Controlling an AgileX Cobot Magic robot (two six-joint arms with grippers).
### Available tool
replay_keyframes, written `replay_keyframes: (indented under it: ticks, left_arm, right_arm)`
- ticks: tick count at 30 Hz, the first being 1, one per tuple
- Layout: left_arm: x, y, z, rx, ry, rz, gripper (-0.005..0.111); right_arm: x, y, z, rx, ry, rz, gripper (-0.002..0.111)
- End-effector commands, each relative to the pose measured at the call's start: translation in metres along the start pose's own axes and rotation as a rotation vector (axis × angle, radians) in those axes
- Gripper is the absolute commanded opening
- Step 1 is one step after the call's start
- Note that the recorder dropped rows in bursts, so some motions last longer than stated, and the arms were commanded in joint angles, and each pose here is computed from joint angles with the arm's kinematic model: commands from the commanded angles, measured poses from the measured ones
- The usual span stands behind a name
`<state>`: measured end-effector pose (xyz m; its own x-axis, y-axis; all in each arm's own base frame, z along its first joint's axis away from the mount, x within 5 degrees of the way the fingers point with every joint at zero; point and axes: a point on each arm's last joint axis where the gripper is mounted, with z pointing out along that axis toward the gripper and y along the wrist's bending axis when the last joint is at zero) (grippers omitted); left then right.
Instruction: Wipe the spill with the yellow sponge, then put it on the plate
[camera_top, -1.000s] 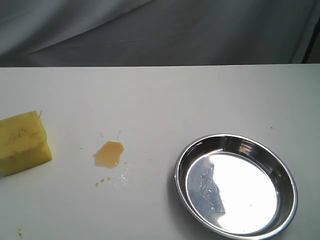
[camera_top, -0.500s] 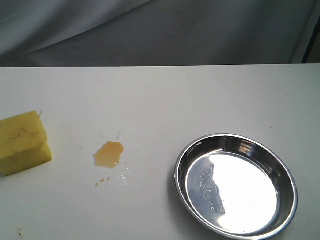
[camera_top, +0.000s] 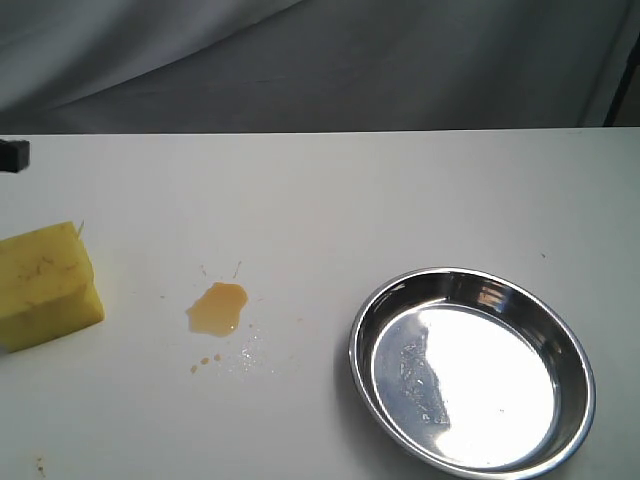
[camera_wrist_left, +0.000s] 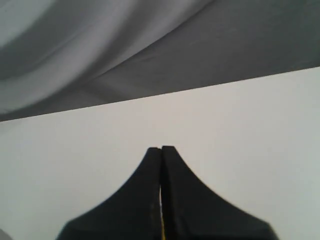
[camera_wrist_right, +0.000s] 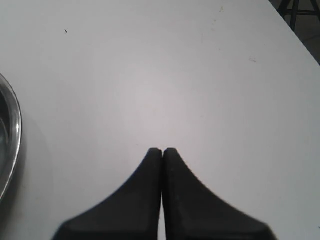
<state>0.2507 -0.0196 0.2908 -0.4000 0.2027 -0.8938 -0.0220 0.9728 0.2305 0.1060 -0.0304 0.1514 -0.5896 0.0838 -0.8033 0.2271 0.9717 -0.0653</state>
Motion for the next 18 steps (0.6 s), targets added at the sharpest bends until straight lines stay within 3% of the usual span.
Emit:
replay_keyframes:
  ticks: [1, 7, 18]
  left_arm:
    - [-0.006, 0.029, 0.004, -0.072, 0.0, -0.053, 0.0]
    - [0.004, 0.032, 0.007, 0.051, -0.02, -0.137, 0.0]
    - [0.024, 0.027, 0.008, 0.068, 0.038, -0.129, 0.0]
  right_arm:
    - [0.0, -0.001, 0.0, 0.006, -0.009, 0.006, 0.0]
    - [0.0, -0.001, 0.0, 0.006, -0.009, 0.006, 0.0]
    - [0.0, -0.001, 0.0, 0.006, -0.009, 0.006, 0.0]
